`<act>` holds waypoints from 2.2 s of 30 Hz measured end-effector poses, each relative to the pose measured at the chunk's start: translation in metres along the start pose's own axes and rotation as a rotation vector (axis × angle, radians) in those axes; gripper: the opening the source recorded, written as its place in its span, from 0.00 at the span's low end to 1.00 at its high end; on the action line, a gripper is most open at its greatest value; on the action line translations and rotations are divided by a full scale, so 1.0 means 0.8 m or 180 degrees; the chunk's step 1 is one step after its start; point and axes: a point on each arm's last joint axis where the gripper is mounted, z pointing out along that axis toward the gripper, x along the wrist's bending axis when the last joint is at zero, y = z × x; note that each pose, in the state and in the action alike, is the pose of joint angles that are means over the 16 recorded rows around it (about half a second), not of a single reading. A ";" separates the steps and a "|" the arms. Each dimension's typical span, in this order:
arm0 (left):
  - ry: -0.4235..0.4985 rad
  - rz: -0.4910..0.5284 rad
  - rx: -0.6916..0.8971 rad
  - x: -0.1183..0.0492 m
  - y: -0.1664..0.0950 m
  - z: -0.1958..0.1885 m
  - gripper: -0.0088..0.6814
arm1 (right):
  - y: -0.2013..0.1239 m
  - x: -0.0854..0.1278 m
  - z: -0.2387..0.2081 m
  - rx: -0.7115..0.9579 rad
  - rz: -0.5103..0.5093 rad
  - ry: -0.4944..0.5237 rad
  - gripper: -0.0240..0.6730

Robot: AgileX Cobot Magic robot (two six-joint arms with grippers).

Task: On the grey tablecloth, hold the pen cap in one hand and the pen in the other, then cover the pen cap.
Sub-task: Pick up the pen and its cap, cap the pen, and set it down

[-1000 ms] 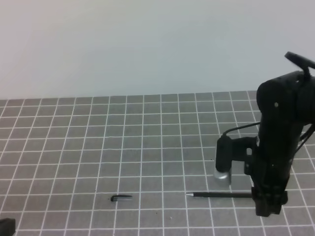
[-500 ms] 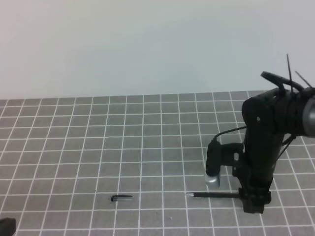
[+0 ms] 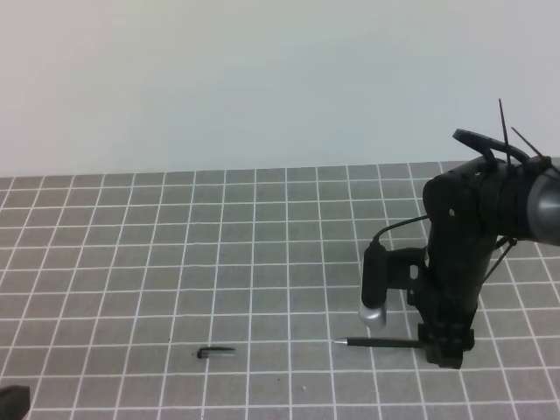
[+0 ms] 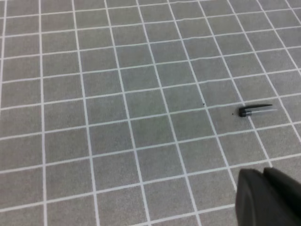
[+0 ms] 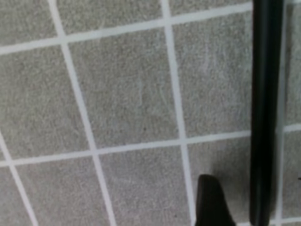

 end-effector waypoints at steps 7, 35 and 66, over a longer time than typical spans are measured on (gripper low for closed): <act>0.0001 0.0002 -0.0007 0.000 0.000 0.000 0.01 | 0.001 -0.001 0.004 -0.0002 -0.0046 -0.0009 0.57; -0.0238 0.0420 0.0456 -0.010 0.022 0.003 0.01 | 0.009 0.000 -0.081 -0.0214 0.0020 0.0123 0.13; -0.1806 0.2957 0.2097 -0.055 0.116 0.210 0.42 | 0.010 0.028 -0.109 -0.0414 0.0877 0.0586 0.13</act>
